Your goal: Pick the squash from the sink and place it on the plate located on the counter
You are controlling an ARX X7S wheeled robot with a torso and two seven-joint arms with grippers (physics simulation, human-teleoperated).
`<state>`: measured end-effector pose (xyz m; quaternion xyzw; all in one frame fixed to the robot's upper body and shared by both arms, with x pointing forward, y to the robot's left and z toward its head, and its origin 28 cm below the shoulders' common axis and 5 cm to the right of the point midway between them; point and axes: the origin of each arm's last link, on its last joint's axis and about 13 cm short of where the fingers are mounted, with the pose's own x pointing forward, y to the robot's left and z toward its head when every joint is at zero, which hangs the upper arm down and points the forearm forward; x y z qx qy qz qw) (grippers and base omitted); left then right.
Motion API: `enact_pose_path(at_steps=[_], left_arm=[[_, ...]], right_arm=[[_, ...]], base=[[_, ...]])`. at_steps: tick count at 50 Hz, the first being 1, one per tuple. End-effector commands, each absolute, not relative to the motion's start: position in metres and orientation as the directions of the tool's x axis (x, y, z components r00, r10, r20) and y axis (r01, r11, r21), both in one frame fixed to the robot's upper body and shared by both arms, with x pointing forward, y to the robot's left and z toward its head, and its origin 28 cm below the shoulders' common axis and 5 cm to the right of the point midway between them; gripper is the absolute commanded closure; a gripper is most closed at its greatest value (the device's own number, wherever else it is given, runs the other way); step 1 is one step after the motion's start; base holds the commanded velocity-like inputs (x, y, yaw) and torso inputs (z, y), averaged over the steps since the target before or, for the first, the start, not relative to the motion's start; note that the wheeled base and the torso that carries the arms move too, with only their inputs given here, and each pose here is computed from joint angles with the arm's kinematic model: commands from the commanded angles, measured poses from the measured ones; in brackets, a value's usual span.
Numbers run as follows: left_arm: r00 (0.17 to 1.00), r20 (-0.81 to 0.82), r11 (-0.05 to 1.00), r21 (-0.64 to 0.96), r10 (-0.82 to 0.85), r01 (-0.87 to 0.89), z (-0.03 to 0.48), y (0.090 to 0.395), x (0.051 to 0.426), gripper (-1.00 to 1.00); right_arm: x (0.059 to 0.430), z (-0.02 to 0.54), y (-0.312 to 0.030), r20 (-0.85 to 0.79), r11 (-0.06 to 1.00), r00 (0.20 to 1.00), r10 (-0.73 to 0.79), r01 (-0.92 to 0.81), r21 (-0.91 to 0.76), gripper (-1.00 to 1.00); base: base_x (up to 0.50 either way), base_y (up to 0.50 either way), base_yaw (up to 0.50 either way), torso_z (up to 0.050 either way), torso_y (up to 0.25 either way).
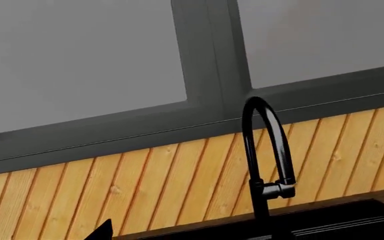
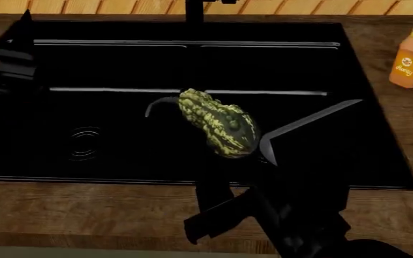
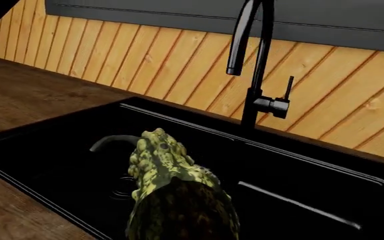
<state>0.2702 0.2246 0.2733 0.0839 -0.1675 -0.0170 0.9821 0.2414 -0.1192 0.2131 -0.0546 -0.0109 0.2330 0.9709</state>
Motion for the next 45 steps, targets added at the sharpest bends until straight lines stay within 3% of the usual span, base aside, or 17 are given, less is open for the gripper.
enact_pose_path(at_steps=[1, 13, 45], left_arm=[[0.942, 0.329, 0.985, 0.171, -0.063, 0.006, 0.274, 0.2255, 0.2714, -1.0], [0.942, 0.331, 0.986, 0.167, -0.062, 0.006, 0.2743, 0.2265, 0.2704, -1.0], [0.94, 0.333, 0.985, 0.169, -0.069, 0.012, 0.2754, 0.2252, 0.2703, -1.0]], right_arm=[[0.2454, 0.2227, -0.121, 0.076, 0.895, 0.898, 0.434, -0.42, -0.148, 1.0], [0.2443, 0.2253, -0.1199, 0.101, 0.892, 0.891, 0.442, -0.425, -0.155, 1.0], [0.244, 0.2265, -0.121, 0.104, 0.89, 0.888, 0.447, -0.431, -0.147, 1.0]], base=[[-0.11, -0.5, 0.0, 0.0, 0.0], [0.0, -0.07, 0.0, 0.0, 0.0], [0.0, -0.5, 0.0, 0.001, 0.001]])
